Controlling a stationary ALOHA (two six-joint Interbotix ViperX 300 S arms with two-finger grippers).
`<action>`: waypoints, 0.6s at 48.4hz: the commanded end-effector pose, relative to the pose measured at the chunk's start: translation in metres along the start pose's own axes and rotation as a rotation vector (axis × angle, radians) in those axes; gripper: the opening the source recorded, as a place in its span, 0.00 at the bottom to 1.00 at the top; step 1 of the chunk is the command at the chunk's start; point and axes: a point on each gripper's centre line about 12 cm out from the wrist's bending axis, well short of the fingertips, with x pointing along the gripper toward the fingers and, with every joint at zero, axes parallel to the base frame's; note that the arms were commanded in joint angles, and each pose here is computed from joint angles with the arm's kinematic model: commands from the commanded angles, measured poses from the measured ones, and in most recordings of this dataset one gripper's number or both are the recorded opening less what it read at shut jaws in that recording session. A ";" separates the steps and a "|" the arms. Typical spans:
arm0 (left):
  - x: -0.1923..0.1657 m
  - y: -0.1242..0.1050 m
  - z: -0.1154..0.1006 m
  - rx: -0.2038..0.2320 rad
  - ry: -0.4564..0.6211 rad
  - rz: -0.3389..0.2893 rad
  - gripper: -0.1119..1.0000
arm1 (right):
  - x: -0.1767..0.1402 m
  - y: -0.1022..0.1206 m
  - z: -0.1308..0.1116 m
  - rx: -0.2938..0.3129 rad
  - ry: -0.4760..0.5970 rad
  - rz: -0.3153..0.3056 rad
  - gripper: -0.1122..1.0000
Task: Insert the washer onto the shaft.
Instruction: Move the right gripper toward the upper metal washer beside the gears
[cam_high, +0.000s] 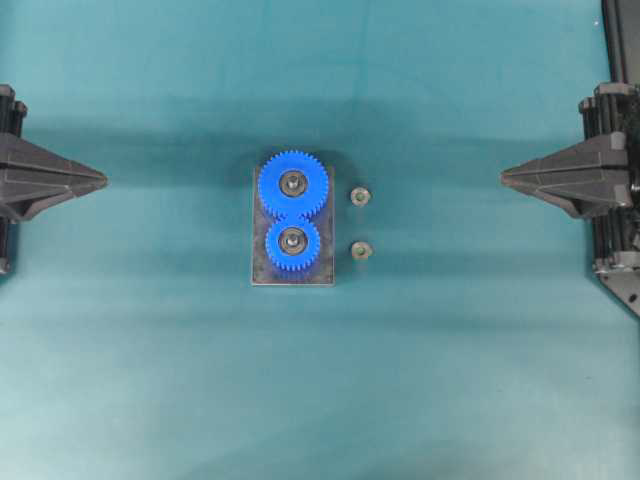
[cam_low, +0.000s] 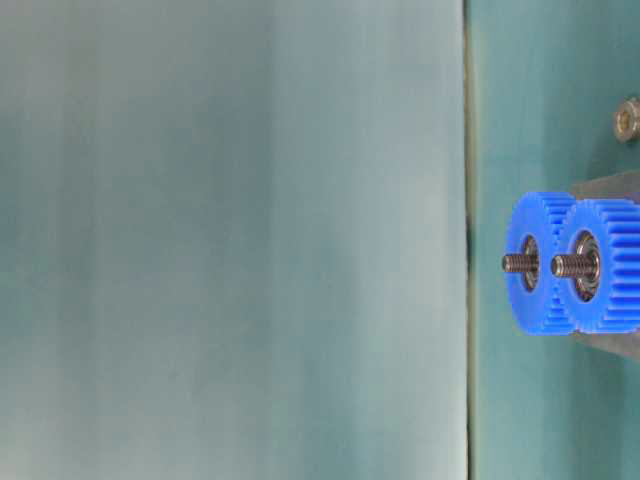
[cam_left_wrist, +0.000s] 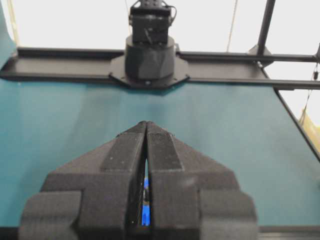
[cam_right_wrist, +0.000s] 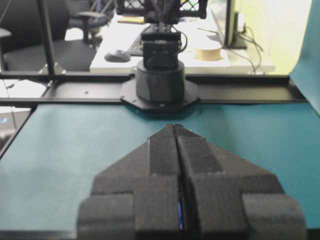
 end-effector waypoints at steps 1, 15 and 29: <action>0.000 -0.006 0.007 -0.085 -0.020 -0.031 0.10 | 0.004 0.000 0.014 0.020 -0.032 -0.002 0.11; 0.023 -0.007 0.005 -0.133 0.148 -0.021 0.10 | 0.007 -0.016 -0.011 0.130 0.353 -0.094 0.11; 0.048 -0.001 -0.012 -0.057 0.382 0.008 0.10 | 0.030 -0.042 -0.065 0.142 0.677 -0.200 0.11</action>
